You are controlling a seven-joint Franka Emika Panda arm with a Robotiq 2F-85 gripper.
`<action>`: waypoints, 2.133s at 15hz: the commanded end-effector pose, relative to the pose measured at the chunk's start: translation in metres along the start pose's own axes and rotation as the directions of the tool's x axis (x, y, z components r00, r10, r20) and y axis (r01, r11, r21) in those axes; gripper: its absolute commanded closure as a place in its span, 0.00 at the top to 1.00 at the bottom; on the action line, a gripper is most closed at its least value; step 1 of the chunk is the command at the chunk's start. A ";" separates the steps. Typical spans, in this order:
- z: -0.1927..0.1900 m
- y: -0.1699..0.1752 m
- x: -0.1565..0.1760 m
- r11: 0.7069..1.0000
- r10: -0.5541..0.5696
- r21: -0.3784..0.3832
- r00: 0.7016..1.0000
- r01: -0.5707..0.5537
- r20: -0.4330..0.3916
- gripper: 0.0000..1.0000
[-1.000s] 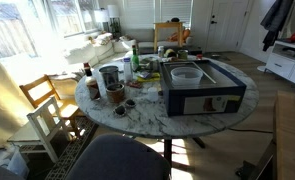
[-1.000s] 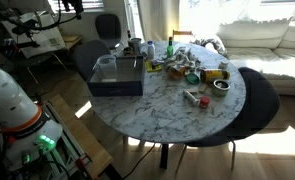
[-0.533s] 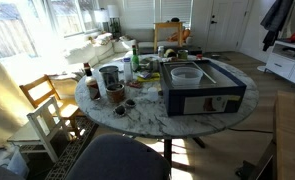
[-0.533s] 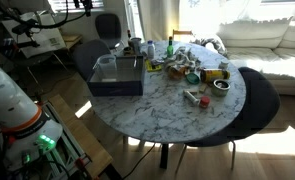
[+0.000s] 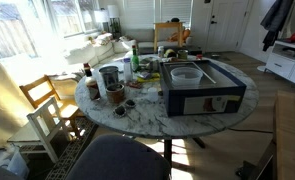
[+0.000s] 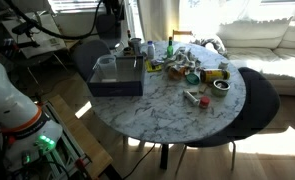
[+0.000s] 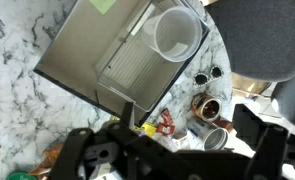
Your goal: Pick up the green lid and put it on top of the yellow coffee can near the yellow and brown bottle
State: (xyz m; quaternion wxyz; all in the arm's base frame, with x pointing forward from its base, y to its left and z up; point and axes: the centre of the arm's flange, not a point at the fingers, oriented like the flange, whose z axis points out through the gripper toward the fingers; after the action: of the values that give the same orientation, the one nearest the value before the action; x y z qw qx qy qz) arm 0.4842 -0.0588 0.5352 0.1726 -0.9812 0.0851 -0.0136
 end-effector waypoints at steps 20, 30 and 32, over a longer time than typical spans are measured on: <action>0.133 0.216 0.111 0.698 -0.138 -0.715 0.973 -0.037 -0.186 1.00; 0.198 0.224 0.149 0.380 -0.282 -0.919 0.933 -0.103 -0.221 1.00; 0.226 0.223 0.153 0.302 -0.357 -0.951 0.917 -0.065 -0.176 1.00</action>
State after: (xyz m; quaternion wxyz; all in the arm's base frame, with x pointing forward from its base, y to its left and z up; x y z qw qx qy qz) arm 0.5975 -0.2257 0.2943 -0.3989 -0.9056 0.0509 -0.1346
